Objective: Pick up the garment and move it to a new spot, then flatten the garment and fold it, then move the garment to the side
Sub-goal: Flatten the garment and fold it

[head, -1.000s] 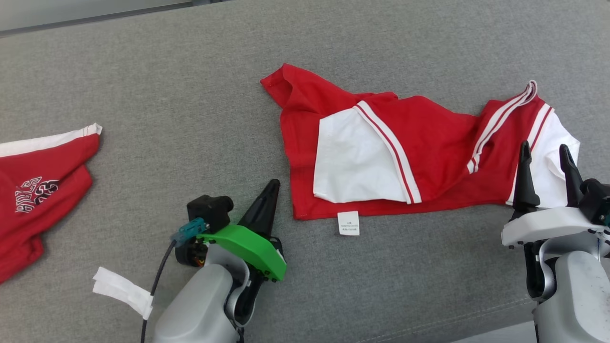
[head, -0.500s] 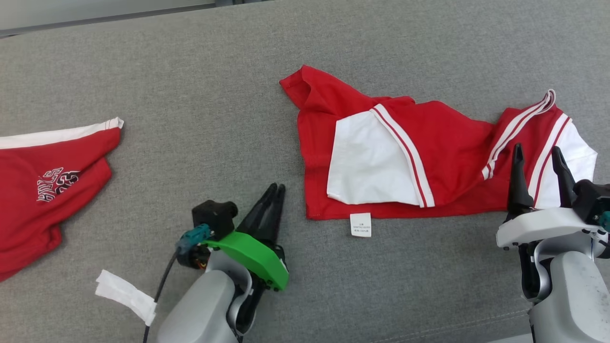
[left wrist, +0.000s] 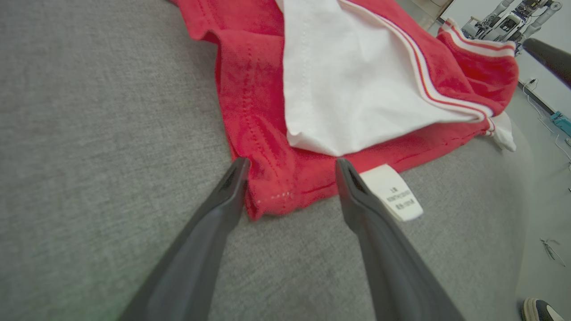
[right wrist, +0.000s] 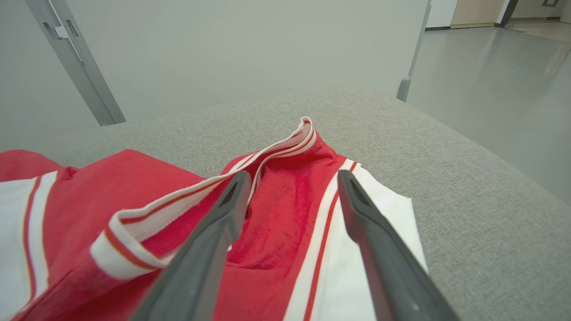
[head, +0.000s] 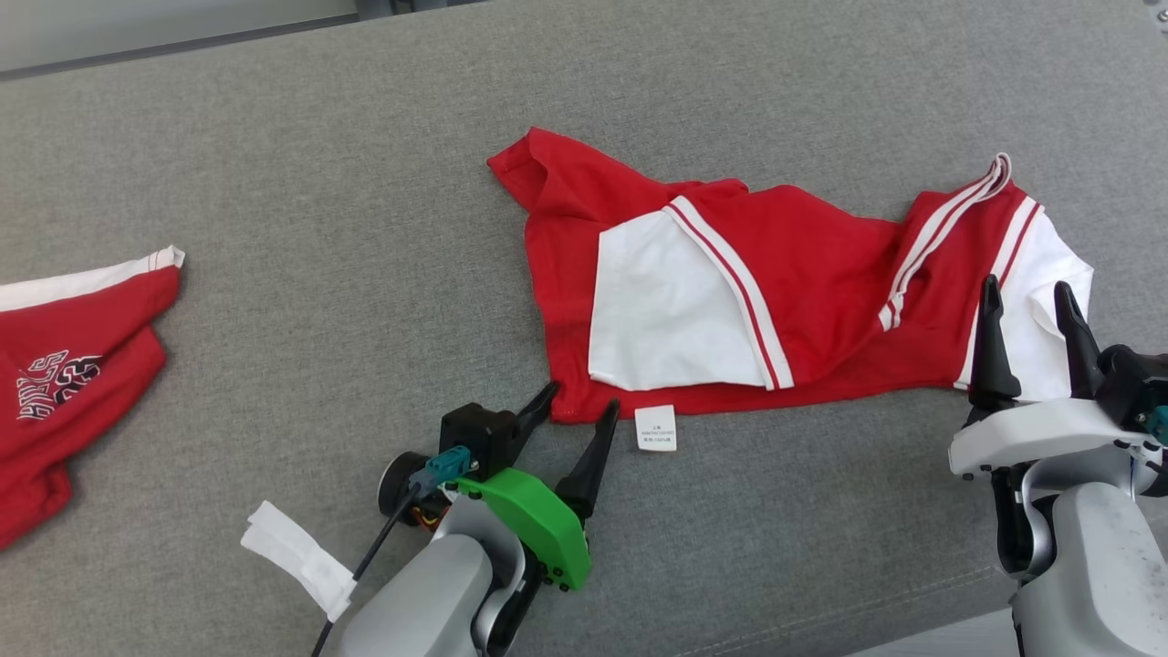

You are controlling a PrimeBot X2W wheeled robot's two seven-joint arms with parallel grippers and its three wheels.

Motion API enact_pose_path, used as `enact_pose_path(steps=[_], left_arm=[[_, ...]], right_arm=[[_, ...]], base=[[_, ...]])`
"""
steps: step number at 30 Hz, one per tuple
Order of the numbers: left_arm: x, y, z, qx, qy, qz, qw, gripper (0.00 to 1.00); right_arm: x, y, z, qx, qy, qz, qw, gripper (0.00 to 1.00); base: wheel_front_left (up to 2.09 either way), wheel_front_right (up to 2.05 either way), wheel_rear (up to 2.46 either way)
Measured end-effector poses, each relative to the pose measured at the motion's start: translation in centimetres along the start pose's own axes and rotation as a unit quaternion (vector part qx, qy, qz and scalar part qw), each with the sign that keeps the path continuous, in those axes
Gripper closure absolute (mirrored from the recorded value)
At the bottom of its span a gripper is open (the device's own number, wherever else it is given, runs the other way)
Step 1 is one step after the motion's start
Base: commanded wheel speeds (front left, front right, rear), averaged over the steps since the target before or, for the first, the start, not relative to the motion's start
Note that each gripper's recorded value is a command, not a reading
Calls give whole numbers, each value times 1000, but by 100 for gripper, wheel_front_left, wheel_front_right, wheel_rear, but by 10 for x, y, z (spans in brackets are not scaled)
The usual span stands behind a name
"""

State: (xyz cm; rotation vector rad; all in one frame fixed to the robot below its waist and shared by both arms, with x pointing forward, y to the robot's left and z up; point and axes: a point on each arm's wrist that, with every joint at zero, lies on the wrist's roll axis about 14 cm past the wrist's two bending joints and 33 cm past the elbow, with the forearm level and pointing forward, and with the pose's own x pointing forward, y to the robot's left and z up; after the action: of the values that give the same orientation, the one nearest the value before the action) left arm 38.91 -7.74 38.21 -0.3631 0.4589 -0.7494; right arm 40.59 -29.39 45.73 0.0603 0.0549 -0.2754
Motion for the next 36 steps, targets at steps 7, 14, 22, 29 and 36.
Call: enact_pose_path(steps=[7, 14, 22, 29, 36], left_arm=[[1, 14, 2, 14, 2, 32, 999, 100], [-9, 55, 39, 21, -53, 111, 992, 100], [-51, 109, 69, 27, -104, 213, 971, 100], [-113, 159, 66, 10, -119, 321, 940, 100], [-160, 178, 47, -7, -114, 382, 917, 100]], right_arm=[[-1, -4, 0, 1, 0, -6, 1000, 0], [4, 10, 1, 7, -2, 12, 1000, 0], [1, 29, -3, 14, 3, 37, 999, 0], [-3, 50, 0, 22, 1, 66, 998, 0], [-7, 74, 4, 27, -3, 102, 994, 0]], base=[[0, 0, 0], [0, 0, 0], [0, 0, 0], [0, 0, 0], [0, 0, 0]])
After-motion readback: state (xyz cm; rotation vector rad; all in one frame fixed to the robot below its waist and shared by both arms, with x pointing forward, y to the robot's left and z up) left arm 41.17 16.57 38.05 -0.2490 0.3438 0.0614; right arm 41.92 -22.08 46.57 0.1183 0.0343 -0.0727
